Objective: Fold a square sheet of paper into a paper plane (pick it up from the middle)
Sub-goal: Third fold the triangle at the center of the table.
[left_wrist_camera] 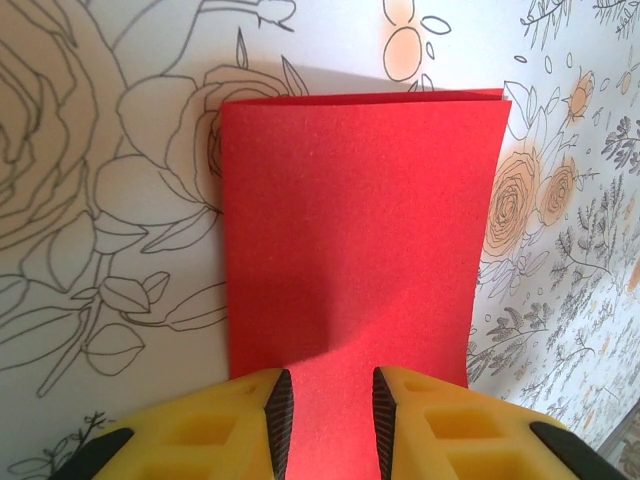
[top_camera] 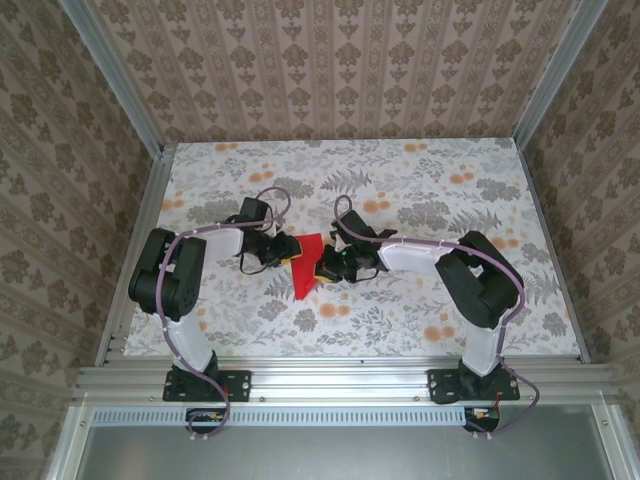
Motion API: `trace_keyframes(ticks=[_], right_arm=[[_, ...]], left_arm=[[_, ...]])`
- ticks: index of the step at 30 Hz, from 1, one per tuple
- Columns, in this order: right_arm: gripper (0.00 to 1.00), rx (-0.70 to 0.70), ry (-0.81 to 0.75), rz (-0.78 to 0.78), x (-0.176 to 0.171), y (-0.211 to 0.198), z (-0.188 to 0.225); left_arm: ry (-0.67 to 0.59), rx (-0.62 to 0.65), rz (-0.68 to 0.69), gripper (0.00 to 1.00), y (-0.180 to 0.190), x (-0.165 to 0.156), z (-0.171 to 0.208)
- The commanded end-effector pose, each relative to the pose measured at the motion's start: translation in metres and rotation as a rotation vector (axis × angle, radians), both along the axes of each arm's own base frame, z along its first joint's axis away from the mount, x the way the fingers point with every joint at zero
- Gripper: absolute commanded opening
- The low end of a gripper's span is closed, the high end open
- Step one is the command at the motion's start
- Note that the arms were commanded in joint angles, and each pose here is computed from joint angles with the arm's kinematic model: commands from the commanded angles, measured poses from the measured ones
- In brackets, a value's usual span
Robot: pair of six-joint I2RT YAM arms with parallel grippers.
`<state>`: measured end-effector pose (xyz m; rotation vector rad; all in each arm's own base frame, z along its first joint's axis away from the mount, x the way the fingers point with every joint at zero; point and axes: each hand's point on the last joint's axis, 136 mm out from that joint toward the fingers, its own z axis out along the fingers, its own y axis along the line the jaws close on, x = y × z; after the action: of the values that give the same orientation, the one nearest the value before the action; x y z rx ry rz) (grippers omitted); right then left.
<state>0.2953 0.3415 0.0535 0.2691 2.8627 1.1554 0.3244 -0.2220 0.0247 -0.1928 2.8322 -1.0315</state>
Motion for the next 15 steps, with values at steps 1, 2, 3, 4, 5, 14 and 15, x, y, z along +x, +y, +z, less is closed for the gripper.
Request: trace_keyframes(ticks=[1,2,3,4,5,14,15], right_arm=[[0.01,0.043,-0.013,-0.034,0.016,0.011,0.007],[0.02,0.047,-0.015,-0.038,0.018,0.013,0.006],[0.02,0.053,-0.016,-0.043,0.02,0.014,0.006],[0.02,0.058,-0.018,-0.045,0.022,0.016,0.006],[0.02,0.059,-0.018,-0.046,0.023,0.017,0.005],[0.04,0.034,-0.013,0.01,0.025,0.028,-0.003],[0.04,0.031,-0.011,0.018,0.025,0.029,-0.004]], left_arm=[[0.057,0.06,-0.021,0.31,0.007,-0.013,-0.023],[0.056,0.061,-0.021,0.31,0.007,-0.013,-0.023],[0.055,0.063,-0.022,0.31,0.008,-0.013,-0.023],[0.054,0.064,-0.023,0.31,0.008,-0.013,-0.023],[0.056,0.065,-0.023,0.31,0.008,-0.013,-0.023],[0.058,0.063,-0.031,0.31,0.007,-0.015,-0.023],[0.056,0.063,-0.031,0.31,0.007,-0.015,-0.022]])
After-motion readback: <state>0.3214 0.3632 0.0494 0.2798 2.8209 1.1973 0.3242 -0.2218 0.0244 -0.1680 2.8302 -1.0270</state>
